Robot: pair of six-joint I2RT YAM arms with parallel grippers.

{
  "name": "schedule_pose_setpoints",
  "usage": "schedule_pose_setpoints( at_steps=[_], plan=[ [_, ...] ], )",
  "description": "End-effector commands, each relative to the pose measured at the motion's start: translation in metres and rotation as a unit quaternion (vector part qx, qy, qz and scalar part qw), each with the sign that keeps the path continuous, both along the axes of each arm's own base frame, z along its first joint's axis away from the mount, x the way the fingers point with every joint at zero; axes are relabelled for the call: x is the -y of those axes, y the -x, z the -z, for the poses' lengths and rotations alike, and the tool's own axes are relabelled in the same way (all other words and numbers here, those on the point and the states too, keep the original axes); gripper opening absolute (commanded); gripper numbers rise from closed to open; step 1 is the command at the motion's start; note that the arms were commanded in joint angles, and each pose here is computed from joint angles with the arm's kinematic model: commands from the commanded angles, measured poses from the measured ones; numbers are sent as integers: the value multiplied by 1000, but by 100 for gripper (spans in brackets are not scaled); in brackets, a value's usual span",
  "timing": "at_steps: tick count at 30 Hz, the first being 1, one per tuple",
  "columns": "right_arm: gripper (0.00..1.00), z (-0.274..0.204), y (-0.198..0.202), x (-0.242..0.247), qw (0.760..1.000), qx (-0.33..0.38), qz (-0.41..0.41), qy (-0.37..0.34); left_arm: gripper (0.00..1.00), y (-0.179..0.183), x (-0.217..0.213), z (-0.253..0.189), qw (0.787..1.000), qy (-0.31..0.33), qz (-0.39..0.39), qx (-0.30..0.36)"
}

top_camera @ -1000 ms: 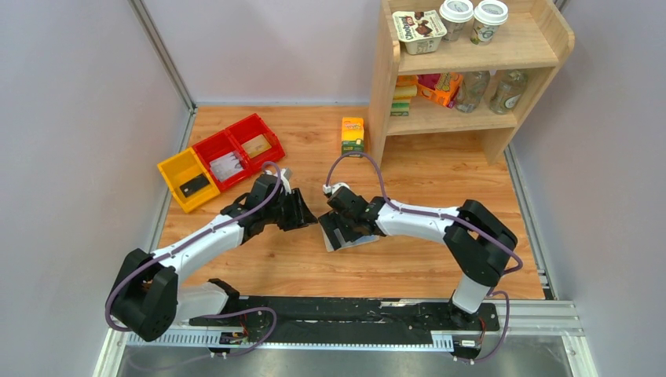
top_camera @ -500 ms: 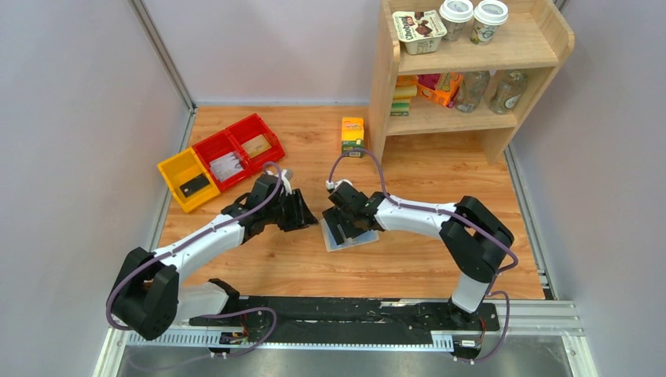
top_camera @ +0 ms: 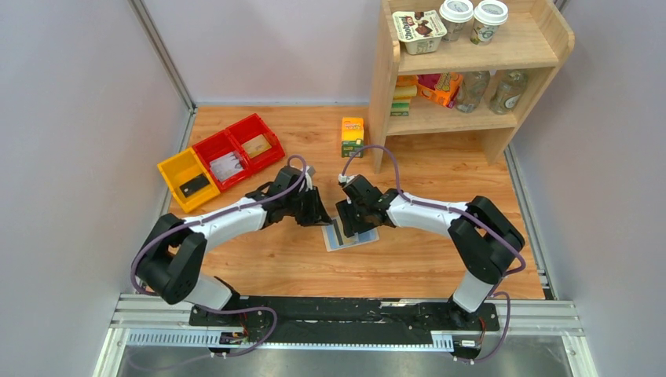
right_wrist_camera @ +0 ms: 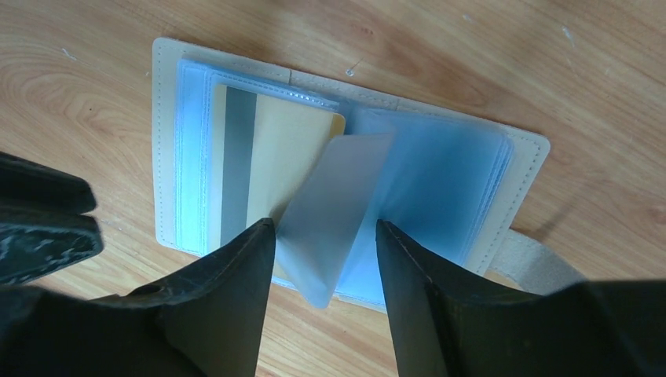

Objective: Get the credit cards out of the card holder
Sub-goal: Remove the credit card from the card holder.

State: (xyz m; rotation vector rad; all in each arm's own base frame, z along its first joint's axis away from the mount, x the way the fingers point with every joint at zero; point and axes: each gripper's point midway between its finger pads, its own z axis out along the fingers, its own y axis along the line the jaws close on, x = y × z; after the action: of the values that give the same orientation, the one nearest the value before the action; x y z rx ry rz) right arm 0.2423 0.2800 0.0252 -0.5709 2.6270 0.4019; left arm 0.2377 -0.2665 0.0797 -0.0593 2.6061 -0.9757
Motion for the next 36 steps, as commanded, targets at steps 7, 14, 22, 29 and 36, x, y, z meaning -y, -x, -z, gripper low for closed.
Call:
schedule_pose_setpoints(
  at_steps=[7, 14, 22, 29, 36],
  plan=[
    [52, 13, 6, 4, 1000, -22, 7, -5, 16, -12, 27, 14, 998, -25, 52, 3],
    [51, 10, 3, 9, 1000, -16, 21, 5, 13, 5, 13, 58, 991, -100, 71, -48],
    [52, -3, -9, 27, 998, 21, 54, 38, 9, 12, -7, 81, 982, -164, 67, -67],
    [56, -25, -31, 88, 976, 88, 151, 128, 8, 14, -12, 85, 980, -175, 68, -68],
    [58, -62, -38, 99, 973, 121, 182, 70, 8, 13, -7, 81, 983, -159, 69, -62]
  ],
)
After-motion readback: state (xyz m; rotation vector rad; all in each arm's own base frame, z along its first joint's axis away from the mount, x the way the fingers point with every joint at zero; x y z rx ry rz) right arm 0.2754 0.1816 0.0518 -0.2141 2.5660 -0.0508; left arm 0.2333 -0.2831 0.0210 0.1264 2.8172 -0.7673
